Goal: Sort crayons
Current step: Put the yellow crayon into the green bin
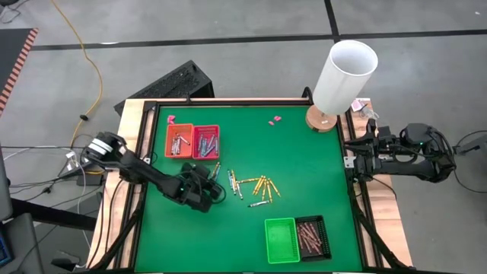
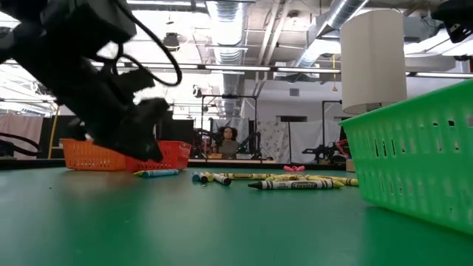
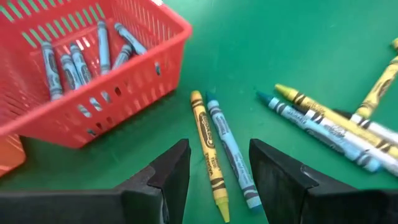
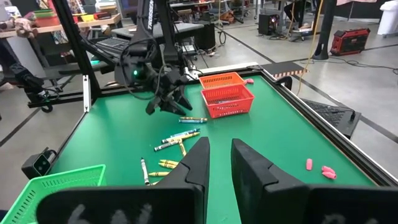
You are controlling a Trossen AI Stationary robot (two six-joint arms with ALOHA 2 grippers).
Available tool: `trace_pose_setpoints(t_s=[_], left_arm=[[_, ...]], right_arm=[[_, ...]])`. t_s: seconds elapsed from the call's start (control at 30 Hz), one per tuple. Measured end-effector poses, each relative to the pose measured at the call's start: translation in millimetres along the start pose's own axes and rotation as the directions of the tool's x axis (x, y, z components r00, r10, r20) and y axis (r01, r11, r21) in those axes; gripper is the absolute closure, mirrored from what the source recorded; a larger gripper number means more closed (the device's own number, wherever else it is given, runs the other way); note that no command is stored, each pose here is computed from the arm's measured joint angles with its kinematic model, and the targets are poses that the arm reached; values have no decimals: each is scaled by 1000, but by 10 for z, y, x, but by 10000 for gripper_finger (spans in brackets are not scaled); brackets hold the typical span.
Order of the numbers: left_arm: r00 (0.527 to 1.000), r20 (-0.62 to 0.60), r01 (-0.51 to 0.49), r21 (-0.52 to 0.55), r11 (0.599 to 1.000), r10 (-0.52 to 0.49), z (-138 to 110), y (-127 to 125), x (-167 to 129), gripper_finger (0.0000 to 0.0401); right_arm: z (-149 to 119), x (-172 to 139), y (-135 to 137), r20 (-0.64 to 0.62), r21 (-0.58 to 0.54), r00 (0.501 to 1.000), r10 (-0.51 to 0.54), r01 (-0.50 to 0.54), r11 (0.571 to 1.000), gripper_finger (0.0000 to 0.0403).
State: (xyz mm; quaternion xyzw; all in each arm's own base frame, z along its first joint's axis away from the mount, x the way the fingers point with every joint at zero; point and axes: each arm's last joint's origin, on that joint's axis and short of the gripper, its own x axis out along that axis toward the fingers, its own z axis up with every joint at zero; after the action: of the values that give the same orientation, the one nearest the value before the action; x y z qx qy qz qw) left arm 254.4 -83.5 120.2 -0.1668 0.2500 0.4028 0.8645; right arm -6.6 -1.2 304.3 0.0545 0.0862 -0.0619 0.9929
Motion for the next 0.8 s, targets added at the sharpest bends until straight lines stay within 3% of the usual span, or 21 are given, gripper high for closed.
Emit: trace_pose_setpoints(t_s=[0.43,0.8], left_arm=[[996,-59,-65,-33,997,63,-268,-17,191,252],[995,-87,-58,-98,994,50,-265,-21,185,369]], right_arm=[[0,0,0,0,-1,1000,0,0,1000,335],[0,0,0,0,0,1000,0,0,1000,335]])
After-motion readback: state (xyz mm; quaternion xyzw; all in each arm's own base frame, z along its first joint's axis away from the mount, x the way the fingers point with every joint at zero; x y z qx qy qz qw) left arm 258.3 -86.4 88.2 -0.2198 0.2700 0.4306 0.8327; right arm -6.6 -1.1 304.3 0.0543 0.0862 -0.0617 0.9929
